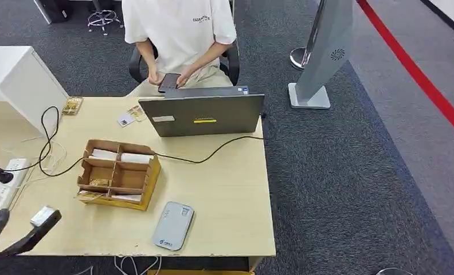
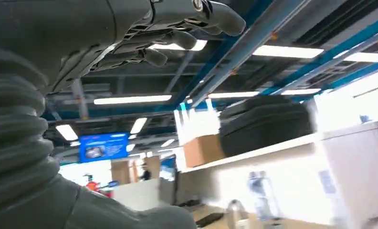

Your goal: Pass the card to the sensor for recognition and then transmit it.

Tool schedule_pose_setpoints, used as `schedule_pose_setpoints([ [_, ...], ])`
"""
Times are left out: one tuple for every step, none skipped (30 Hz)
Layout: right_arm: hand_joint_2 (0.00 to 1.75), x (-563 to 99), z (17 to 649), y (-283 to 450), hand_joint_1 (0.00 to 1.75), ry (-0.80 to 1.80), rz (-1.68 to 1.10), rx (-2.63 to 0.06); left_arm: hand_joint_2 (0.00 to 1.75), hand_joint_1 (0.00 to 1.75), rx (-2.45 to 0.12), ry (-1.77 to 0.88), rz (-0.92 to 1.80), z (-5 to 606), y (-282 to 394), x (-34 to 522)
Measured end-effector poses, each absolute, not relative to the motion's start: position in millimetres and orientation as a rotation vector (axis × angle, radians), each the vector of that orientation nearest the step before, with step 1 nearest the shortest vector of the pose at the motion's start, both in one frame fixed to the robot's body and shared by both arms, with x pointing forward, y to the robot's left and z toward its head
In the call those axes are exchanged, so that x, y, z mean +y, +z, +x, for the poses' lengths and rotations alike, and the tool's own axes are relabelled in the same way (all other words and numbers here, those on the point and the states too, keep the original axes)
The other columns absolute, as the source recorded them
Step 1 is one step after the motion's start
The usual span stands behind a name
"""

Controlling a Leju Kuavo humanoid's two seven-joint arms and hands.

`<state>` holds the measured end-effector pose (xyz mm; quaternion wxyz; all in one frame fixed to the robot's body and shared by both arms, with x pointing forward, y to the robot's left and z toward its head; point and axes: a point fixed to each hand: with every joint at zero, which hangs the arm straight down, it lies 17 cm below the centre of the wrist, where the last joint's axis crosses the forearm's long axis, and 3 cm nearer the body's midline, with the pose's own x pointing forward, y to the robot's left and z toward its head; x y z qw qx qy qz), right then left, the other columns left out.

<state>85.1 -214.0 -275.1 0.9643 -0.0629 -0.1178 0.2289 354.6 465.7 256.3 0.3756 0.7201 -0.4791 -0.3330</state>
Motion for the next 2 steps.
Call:
schedule_pose_setpoints([
  [1.75,-215,83,-275,0.00,0.460,-0.128,-0.230,1.75,0.00,-1.196,-0.825,1.845,346,251,482],
  [1.75,-215,83,-276,0.00,0.457,-0.128,-0.227,1.75,0.00,-1.170,-0.801,1.837,338,242,493],
])
